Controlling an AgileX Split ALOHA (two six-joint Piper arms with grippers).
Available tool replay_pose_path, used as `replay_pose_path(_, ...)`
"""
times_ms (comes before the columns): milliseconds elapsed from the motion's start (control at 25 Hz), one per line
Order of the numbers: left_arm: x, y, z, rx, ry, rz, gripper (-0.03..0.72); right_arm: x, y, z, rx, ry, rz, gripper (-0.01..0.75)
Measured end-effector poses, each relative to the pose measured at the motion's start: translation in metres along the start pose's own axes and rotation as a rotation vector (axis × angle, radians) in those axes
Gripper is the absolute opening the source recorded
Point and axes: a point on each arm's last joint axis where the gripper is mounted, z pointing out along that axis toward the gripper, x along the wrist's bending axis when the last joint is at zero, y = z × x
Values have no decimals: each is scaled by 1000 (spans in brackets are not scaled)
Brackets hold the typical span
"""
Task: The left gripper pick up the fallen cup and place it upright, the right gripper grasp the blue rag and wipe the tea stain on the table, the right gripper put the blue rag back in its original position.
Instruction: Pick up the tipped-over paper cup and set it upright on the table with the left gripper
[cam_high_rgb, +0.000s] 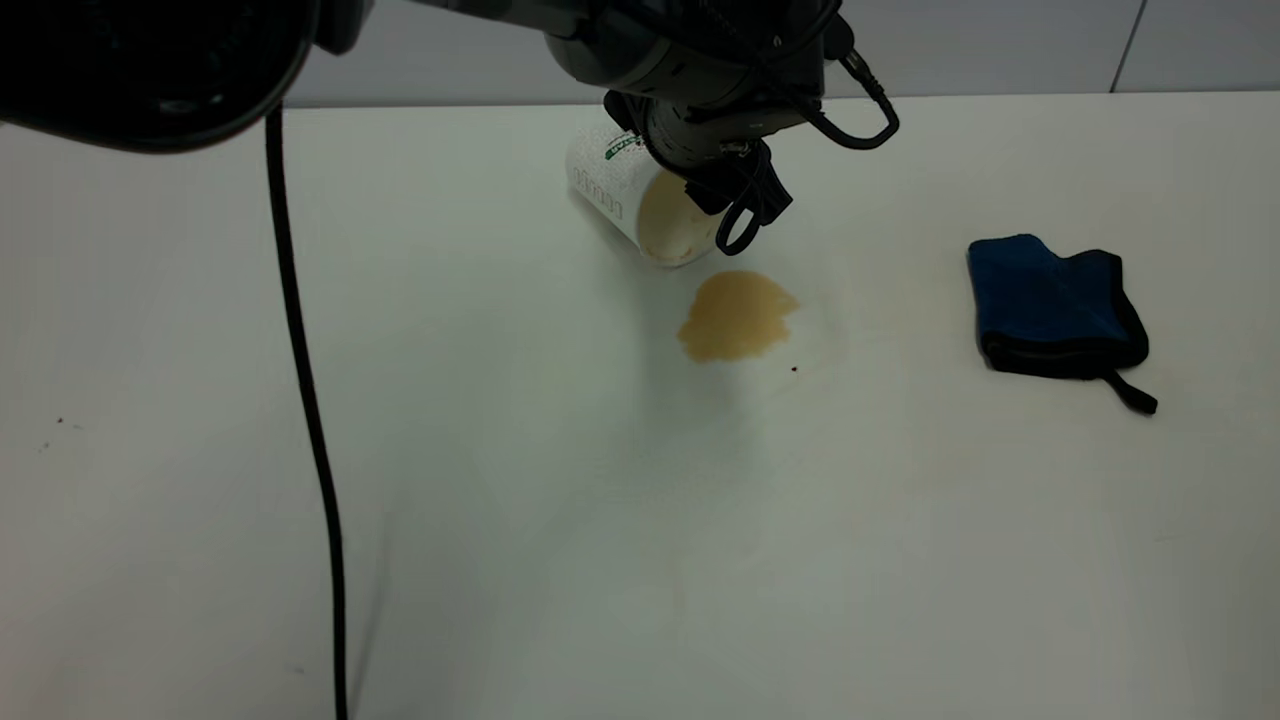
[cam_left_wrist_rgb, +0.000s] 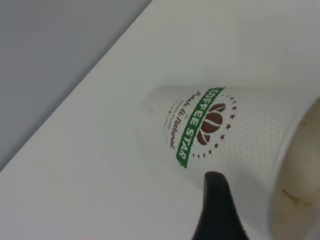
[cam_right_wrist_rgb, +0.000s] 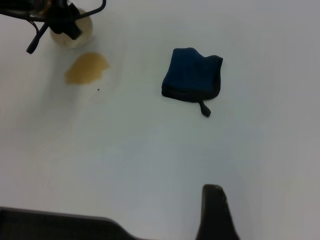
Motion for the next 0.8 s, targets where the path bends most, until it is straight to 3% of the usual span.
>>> replay_pose_path(360, 7, -12, 19, 26, 2, -11, 547, 0, 0, 0, 0, 0, 0, 553)
replay_pose_path(640, 2, -17, 30, -10, 3, 2, 547, 0, 0, 0, 0, 0, 0, 553)
replay_pose_path(800, 2, -22, 39, -25, 39, -41, 498, 0, 0, 0, 0, 0, 0, 553)
